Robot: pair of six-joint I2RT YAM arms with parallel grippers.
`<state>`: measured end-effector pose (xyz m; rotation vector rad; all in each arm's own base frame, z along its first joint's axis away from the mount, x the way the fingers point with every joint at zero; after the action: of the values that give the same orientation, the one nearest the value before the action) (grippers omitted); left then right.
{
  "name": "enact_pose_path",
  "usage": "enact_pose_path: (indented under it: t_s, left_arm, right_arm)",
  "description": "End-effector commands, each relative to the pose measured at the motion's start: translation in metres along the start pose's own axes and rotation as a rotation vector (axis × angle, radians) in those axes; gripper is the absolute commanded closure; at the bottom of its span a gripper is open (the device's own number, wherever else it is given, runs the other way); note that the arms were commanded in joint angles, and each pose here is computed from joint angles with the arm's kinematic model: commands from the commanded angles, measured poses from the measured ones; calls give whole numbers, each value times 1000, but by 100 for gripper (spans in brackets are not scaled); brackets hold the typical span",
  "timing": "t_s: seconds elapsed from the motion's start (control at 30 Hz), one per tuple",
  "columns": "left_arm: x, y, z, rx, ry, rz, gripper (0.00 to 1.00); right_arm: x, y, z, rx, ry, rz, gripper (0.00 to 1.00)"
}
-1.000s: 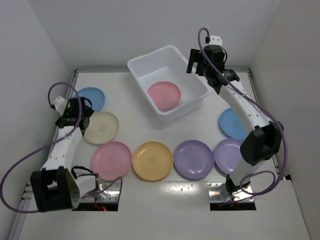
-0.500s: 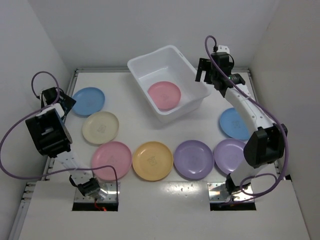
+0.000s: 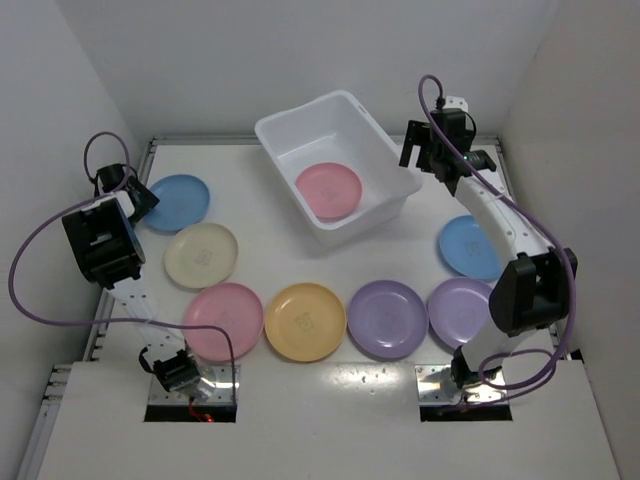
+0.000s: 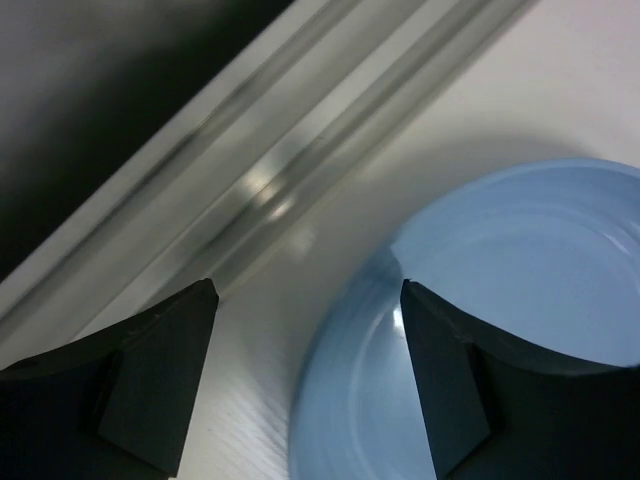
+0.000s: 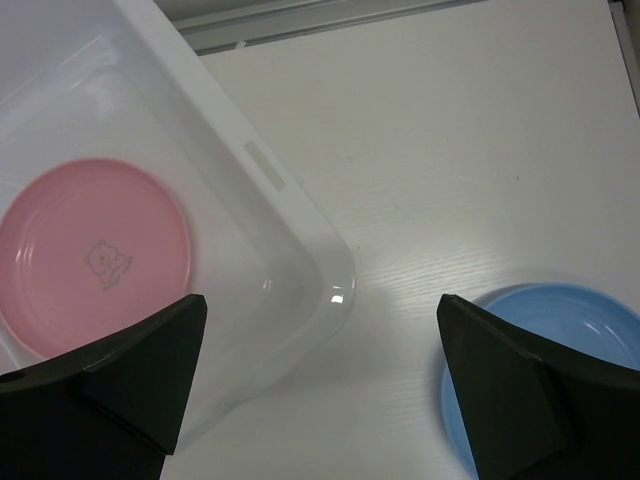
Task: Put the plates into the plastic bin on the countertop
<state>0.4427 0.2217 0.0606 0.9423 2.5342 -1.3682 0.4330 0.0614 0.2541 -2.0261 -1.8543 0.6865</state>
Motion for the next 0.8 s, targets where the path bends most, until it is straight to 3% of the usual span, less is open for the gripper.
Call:
enact_pose_path:
  t_s: [0.0,0.1,0.3,0.33,0.37,0.5,0.67,0.77]
  left_arm:
    - [5,-1,0,6,8,-52,20]
    - [7,9,12,37,28,-68,25]
    - [-11,5,9,47,41,-33,80]
    - [-12,1,4,27,40,-38,93]
    - [-20,-5,-2,1,44,-29,98]
    - [-45,-43,-41,-103,5,44,100]
    - [-109,-138,-95,-319,-40,203,100]
    - [-154,-186,-92,-375,-21,312,100]
  right_arm:
    - [-15,-16,-14,-61,40,36,0]
    - [-19,-20,-15,-81,70,43,0]
    - [-23,-21,-14,-80,97,50,0]
    - [-22,-22,-12,-70,93,40,0]
    - [-21,-20,-8,-61,101,39,0]
    - [-25,-28,-10,-80,111,36,0]
    - [-27,-35,-6,-84,112,36,0]
    - [-34,-36,-4,-82,117,65,0]
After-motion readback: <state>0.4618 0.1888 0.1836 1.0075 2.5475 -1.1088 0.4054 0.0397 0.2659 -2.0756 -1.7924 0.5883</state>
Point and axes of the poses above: each gripper's point midway between its finger pads, its own y axis out along the fingers, its own x axis along the line the jaws close on, z = x × y, the point moved 5 cm from there along -y, back along the fingers, and after that the axes turned 14 degrees about -y, right-handed, at the moved point
